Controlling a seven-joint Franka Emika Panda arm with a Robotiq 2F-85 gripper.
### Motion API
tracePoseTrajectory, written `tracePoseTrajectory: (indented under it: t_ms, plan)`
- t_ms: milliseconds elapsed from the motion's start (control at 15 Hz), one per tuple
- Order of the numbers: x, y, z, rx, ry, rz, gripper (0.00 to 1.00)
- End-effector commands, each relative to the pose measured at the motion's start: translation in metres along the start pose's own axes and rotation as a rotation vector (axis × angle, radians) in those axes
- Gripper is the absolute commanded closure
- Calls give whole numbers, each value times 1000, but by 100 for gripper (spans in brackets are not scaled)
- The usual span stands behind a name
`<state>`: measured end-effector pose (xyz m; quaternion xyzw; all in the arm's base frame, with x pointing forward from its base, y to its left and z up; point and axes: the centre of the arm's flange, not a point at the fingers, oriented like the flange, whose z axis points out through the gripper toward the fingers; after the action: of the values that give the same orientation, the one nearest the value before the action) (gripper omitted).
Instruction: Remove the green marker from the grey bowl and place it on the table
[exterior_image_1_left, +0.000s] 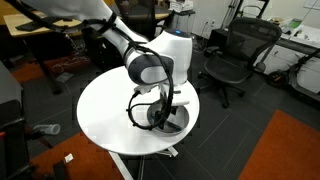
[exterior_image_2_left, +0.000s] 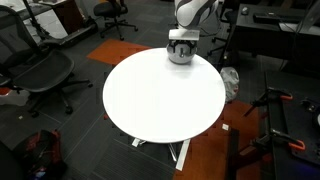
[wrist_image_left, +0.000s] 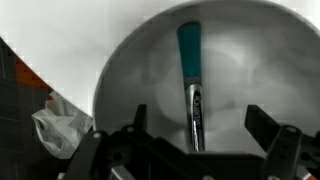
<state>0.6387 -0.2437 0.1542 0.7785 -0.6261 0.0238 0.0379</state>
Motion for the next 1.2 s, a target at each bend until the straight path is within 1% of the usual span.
tracePoseTrajectory:
  t_ms: [0,67,133,200,333,467,667,733,867,1067,1133]
  plan:
    - [8,-6,4,17,-15,-7,16]
    - [7,-6,6,17,-16,-9,28]
    - [7,-6,7,17,-17,-9,34]
    - [7,-7,8,17,-18,-7,44]
    - [7,-7,9,16,-21,-5,59]
    - [8,-8,10,16,-20,-4,73]
    - [6,-8,11,10,-21,-13,97]
    - [5,-7,9,9,-20,-16,100]
    - [1,-3,-2,-1,-23,-9,95]
    - [-2,5,-26,6,-14,2,95]
    - [-3,8,-38,-9,-9,14,95]
